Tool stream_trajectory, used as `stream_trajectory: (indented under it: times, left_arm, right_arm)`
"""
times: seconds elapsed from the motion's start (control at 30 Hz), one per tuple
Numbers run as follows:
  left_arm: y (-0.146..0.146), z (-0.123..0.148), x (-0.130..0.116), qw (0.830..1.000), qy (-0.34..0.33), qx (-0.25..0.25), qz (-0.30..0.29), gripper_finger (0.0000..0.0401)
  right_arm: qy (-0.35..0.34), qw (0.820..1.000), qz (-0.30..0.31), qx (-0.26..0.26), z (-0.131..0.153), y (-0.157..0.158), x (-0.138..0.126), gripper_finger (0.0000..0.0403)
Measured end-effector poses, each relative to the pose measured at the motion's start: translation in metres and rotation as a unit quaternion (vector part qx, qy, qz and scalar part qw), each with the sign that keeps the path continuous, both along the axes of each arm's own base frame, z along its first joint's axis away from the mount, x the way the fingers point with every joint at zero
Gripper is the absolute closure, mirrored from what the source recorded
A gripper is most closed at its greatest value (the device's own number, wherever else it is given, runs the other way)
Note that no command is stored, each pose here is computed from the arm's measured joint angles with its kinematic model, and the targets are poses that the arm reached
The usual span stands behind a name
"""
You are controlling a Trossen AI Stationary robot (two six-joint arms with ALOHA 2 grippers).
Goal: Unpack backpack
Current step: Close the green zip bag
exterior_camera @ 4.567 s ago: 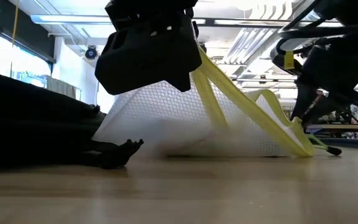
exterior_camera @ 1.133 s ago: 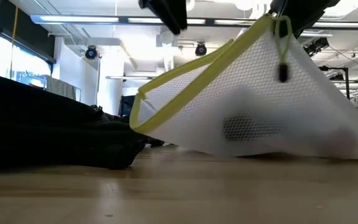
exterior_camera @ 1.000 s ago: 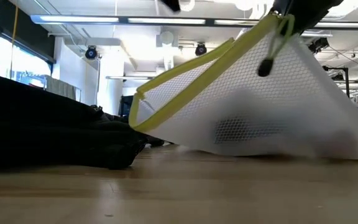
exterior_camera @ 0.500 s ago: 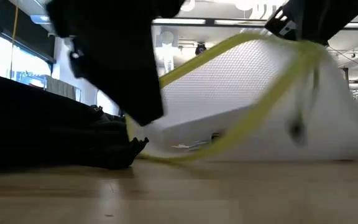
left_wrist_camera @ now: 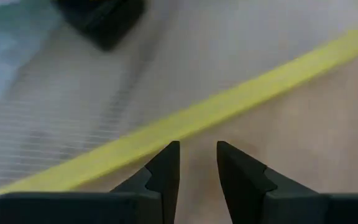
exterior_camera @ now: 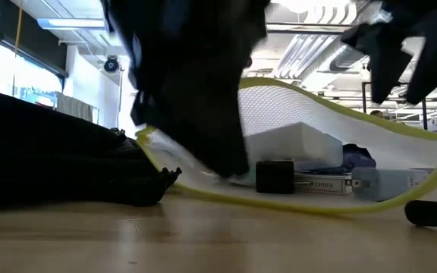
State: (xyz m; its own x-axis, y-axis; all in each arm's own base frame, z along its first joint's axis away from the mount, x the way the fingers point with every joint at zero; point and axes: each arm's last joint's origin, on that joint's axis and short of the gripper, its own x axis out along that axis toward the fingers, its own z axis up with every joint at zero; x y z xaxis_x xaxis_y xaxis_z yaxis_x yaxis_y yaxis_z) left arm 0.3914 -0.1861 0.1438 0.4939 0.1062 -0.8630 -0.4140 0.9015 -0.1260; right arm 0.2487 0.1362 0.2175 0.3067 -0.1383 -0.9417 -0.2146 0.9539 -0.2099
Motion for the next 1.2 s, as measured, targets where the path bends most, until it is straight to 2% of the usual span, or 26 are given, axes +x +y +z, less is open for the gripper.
stream_trajectory:
  times: [0.13,0.37,0.5,0.6,0.73,0.83,0.97,1.1,1.2]
  left_arm:
    - [0.022,-0.007,0.006,0.999,0.023,0.042,0.018,0.032]
    - [0.072,-0.007,0.023,0.994,0.032,0.109,-0.001,0.0325]
    - [0.102,-0.003,0.039,0.992,0.009,0.126,-0.025,0.0325]
    - [0.121,0.002,0.05,0.989,-0.023,0.133,-0.051,0.0325]
    - [0.141,0.017,0.066,0.987,-0.066,0.117,-0.091,0.0326]
    - [0.145,0.033,0.071,0.988,-0.058,0.082,-0.116,0.0326]
    - [0.133,0.055,0.064,0.993,0.017,0.045,-0.107,0.0326]
    - [0.11,0.072,0.052,0.995,0.068,0.016,-0.072,0.0326]
    - [0.081,0.074,0.043,0.995,0.08,-0.005,-0.059,0.0326]
  right_arm:
    - [0.039,0.999,-0.005,-0.001,-0.021,-0.004,0.013,0.0236]
    - [0.105,0.994,-0.021,-0.013,-0.062,0.011,0.018,0.0265]
    - [0.094,0.994,-0.046,-0.01,-0.069,0.027,0.014,0.0281]
    - [0.071,0.995,-0.068,0.015,-0.069,0.041,0.01,0.0285]
    - [0.054,0.995,-0.07,0.047,-0.072,0.055,0.006,0.0285]
    - [0.046,0.995,-0.057,0.06,-0.073,0.064,0.004,0.0286]
    - [0.036,0.997,-0.046,0.057,-0.068,0.067,0.0,0.0286]
    - [0.023,0.998,-0.026,0.046,-0.06,0.065,-0.002,0.0286]
    - [0.005,0.999,-0.009,0.05,-0.047,0.062,-0.003,0.0286]
